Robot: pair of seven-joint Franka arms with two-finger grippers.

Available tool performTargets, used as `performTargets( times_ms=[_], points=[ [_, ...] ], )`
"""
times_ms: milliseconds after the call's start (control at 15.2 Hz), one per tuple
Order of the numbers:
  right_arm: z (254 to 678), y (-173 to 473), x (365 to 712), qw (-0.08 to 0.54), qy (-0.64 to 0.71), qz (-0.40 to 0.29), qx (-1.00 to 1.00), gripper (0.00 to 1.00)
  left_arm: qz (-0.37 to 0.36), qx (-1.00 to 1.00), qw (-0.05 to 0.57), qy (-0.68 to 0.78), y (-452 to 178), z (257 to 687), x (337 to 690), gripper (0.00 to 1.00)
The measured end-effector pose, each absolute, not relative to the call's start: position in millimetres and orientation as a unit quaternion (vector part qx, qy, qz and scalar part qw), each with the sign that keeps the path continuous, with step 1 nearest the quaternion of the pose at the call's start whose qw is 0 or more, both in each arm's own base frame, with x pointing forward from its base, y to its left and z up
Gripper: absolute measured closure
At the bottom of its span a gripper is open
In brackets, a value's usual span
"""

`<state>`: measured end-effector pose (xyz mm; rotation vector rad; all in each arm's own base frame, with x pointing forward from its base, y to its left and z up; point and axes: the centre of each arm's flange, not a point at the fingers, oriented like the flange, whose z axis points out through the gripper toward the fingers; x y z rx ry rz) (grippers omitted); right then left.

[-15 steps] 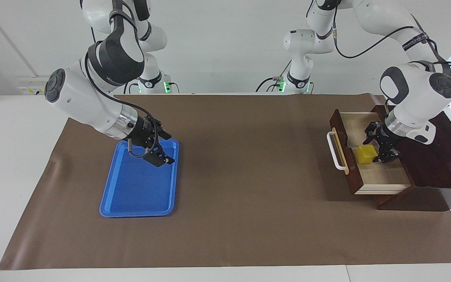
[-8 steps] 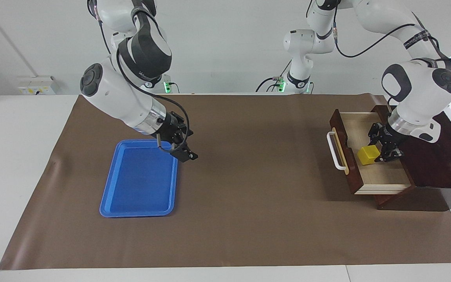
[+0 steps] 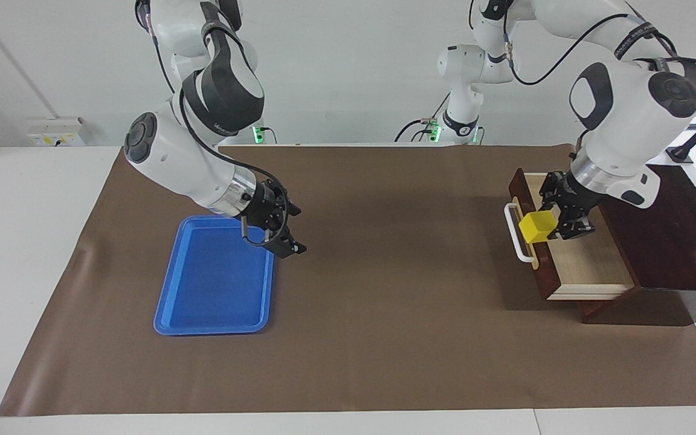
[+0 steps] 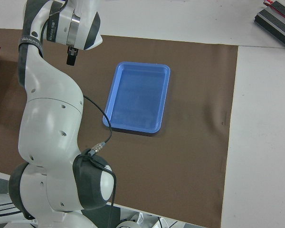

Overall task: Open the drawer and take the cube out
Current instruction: 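Lift the cube with the left gripper while the right gripper approaches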

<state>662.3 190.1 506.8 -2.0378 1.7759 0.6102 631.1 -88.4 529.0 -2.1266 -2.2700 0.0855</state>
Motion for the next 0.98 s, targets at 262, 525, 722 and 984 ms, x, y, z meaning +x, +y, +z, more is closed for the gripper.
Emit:
performTargets(
  times_ms=[262, 525, 722, 984],
  points=[
    [504.5, 193.8, 660.9, 0.182, 0.628, 0.219, -0.724, 0.02, 0.016, -0.667, 0.051, -0.743, -195.3, 516.8, 606.3, 0.45],
    [500.3, 220.2, 652.9, 0.178, 0.617, 0.223, -0.734, 0.03, 0.007, -0.635, 0.049, -0.771, -283.7, 516.3, 571.9, 0.45],
    [487.6, 240.1, 646.4, 0.173, 0.615, 0.224, -0.736, 0.03, 0.009, -0.637, 0.040, -0.770, -302.6, 518.9, 563.4, 0.45],
    [487.0, 249.2, 642.2, 0.168, 0.611, 0.220, -0.742, 0.03, 0.016, -0.660, 0.013, -0.751, -333.9, 525.0, 551.0, 0.45]
  ],
)
